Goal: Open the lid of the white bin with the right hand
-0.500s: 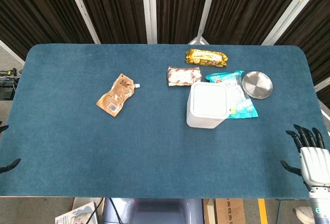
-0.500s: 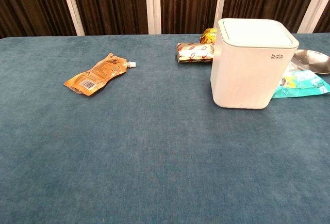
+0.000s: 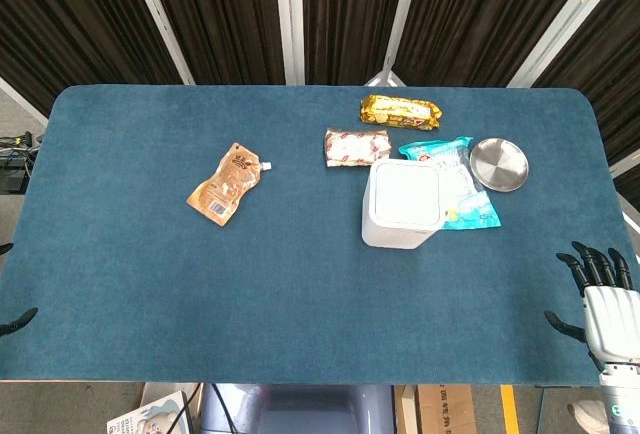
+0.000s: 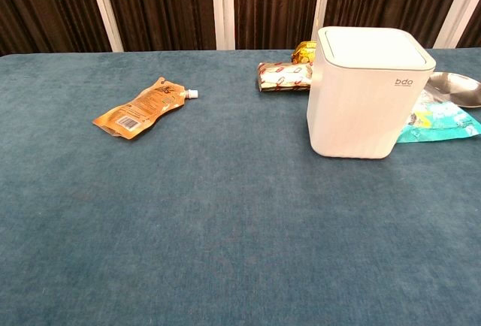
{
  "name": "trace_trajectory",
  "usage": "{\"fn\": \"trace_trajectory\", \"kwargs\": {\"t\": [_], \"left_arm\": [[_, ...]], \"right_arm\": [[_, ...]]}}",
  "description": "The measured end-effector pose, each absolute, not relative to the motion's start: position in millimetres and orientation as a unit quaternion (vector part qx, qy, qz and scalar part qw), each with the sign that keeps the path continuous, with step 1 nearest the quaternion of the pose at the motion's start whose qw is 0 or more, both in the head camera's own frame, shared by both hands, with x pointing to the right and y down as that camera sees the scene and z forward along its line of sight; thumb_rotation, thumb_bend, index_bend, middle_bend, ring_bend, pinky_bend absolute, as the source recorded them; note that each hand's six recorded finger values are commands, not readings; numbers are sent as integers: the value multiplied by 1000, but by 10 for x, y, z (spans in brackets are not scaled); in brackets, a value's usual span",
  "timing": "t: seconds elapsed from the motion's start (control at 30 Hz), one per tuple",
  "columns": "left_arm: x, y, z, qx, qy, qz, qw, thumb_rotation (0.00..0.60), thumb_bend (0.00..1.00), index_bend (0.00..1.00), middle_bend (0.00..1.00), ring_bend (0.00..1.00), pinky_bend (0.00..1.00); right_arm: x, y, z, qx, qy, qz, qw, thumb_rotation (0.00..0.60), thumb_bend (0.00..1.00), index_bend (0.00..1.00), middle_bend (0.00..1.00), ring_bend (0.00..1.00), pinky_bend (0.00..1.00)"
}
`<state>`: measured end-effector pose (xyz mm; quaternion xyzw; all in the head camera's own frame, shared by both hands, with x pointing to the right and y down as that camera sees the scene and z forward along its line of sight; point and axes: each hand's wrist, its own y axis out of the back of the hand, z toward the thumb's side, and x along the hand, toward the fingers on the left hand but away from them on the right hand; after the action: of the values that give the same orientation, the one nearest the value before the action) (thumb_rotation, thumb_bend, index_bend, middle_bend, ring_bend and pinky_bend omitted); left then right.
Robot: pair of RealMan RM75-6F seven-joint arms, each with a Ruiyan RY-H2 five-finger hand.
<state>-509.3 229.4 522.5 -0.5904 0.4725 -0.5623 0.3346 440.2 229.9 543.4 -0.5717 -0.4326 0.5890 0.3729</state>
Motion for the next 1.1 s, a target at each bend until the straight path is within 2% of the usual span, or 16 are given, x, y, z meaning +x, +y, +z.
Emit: {"fn": "trace_trajectory", "kwargs": {"t": [0.23,0.33,0.43,0.5,0.57,0.63,0.73,0.93,1.1], "left_arm": [[-5094,2296,5228,-588,473,-565,334,600,4,174,94,0,142],[-5102,2305,5231,-586,472,-569,332,600,4,174,94,0,142],[-5105,2304,5247,-585,469,-574,329,600,4,174,96,0,142],[-5100,2299,5258,-586,466,-576,328,600,4,174,98,0,142],[-5093,2299,5277,-588,462,-579,327,600,4,174,98,0,142],[-5080,2294,5308,-591,455,-582,323,600,4,174,98,0,142],[-5066,2271,5341,-593,450,-586,319,600,4,174,98,0,142],[-5070,2241,5365,-589,451,-590,318,600,4,174,98,0,142],[-5083,2229,5363,-587,455,-590,317,600,4,174,98,0,142]], "right_arm": [[4389,2301,5442,-577,-433,586,368,600,100,244,148,154,67],[4394,2299,5438,-578,-436,584,365,600,100,244,186,189,89],[4403,2281,5431,-578,-444,580,364,600,100,244,283,280,233],[4382,2255,5426,-579,-450,573,365,600,100,242,403,391,425],[4356,2219,5419,-578,-455,567,371,600,105,234,511,490,551],[4320,2155,5407,-576,-458,559,381,600,130,223,585,560,624],[4246,2027,5389,-576,-454,551,398,600,214,216,649,610,661],[3990,1758,5334,-592,-422,544,420,600,485,216,803,739,710],[3733,1539,5283,-600,-377,546,447,600,619,216,835,770,724]]}}
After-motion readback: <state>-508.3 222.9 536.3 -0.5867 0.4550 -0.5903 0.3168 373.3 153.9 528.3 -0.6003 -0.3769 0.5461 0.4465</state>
